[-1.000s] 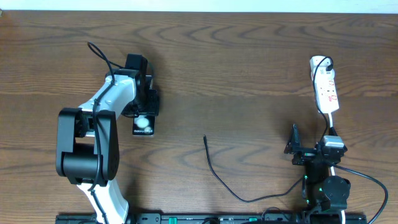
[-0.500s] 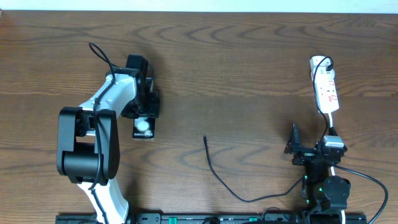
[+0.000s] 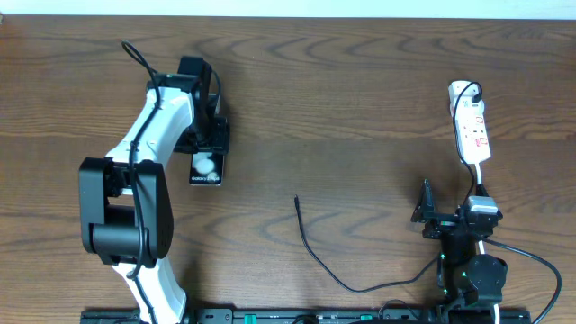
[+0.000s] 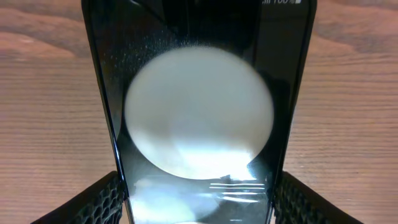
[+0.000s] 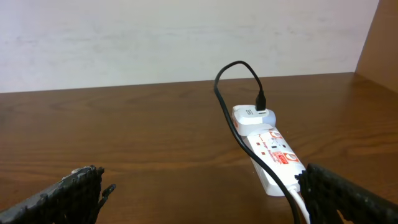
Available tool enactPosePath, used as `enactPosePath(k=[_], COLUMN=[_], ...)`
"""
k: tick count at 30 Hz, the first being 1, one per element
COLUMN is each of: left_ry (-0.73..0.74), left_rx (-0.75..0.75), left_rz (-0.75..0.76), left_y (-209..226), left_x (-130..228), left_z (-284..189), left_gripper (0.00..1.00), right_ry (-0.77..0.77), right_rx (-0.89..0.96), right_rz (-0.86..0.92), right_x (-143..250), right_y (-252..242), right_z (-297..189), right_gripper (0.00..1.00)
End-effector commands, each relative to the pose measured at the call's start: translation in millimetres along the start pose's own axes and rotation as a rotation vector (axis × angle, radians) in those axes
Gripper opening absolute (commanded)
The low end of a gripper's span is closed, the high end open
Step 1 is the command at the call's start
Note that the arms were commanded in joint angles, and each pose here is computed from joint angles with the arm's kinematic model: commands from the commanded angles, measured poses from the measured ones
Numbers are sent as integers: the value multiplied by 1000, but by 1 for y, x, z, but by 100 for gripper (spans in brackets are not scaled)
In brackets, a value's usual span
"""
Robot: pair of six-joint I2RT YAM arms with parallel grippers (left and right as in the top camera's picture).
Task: Plug charger to phone and switch on socket
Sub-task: 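Raise and turn the phone with the left gripper, screen facing right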
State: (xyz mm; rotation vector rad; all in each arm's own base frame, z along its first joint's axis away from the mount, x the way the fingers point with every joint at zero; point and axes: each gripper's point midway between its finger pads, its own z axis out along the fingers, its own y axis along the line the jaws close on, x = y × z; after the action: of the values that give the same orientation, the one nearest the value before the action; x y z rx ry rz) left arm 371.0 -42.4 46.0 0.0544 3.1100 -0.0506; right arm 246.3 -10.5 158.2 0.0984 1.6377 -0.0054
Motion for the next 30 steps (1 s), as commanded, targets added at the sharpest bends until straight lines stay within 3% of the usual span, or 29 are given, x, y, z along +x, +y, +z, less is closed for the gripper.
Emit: enactPosePath(k=[1, 6, 11, 17, 22, 26, 30], left_ry=[-24, -25, -30, -23, -30, 25, 146], left_rx=[33, 118, 317, 705, 1173, 1364, 1390], left_rz=[5, 6, 13, 28, 60, -8, -179], left_y=[-5, -20, -54, -112, -159, -169, -171], left_x=[-8, -10, -12, -10, -12, -20, -34], left_z=[-16, -24, -37, -70, -135, -168, -177], left_gripper=[7, 7, 7, 7, 7, 7, 7], right_ry=[0, 0, 0, 0, 0, 0, 0], right_rx=[-2, -2, -2, -2, -2, -2, -2], right_rz=[12, 12, 12, 12, 12, 12, 12], right_x=[0, 0, 0, 0, 0, 0, 0], right_y=[1, 1, 1, 1, 1, 1, 1], right_z=[0, 0, 0, 0, 0, 0, 0], right_gripper=[99, 99, 99, 99, 99, 99, 99])
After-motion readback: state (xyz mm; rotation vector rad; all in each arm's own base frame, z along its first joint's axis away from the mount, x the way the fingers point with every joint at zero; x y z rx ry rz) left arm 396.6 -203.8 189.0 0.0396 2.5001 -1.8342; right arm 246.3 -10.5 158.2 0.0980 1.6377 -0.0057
